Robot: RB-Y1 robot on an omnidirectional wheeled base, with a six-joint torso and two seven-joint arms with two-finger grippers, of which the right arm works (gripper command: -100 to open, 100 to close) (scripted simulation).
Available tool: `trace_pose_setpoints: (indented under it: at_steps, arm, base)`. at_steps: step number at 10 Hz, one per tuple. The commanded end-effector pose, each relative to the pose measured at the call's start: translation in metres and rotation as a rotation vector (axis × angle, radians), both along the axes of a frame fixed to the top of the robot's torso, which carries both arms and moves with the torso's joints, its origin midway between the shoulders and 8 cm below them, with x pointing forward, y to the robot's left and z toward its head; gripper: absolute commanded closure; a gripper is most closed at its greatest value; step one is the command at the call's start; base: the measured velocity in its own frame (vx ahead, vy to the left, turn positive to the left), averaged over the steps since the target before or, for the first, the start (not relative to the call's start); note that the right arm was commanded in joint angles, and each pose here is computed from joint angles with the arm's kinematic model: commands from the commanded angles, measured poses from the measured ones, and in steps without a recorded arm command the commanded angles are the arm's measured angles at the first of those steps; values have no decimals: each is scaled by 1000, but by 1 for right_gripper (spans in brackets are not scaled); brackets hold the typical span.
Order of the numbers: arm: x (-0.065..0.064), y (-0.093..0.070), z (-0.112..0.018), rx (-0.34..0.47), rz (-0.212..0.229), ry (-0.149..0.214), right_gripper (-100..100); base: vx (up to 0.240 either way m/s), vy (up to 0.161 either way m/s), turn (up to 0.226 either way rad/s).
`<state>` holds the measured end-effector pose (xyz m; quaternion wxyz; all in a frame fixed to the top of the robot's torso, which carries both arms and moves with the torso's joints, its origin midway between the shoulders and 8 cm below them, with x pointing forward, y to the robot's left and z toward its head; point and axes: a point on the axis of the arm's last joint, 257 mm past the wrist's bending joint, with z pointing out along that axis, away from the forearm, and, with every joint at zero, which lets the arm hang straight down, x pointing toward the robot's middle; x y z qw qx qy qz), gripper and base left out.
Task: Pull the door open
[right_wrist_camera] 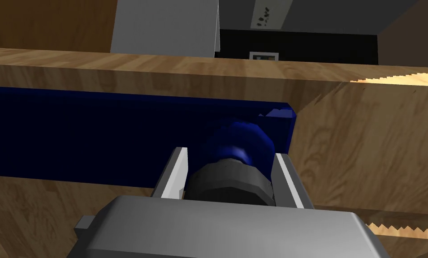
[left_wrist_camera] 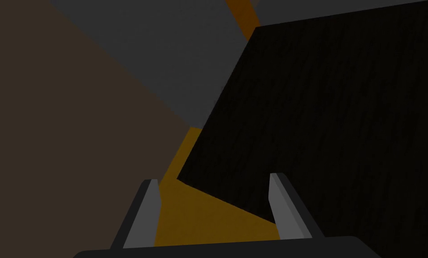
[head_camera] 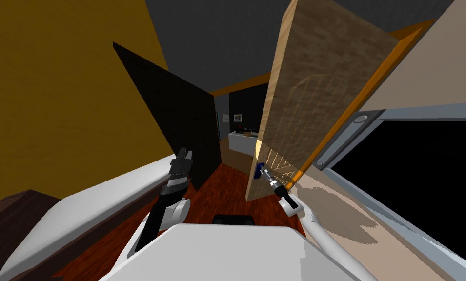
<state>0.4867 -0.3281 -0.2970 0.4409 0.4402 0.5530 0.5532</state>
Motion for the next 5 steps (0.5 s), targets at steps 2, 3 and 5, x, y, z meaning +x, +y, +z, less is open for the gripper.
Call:
trace_pose_setpoints:
  at_steps: [2, 3, 5]
  arm:
    - [-11, -1, -2, 0, 27, 3, 100]
    - [-13, -2, -2, -1, 34, 2, 100]
    - [-25, -4, -1, -1, 68, -1, 100]
  base:
    - [-127, -64, 81]
    - [-217, -114, 131]
    - [-208, -138, 111]
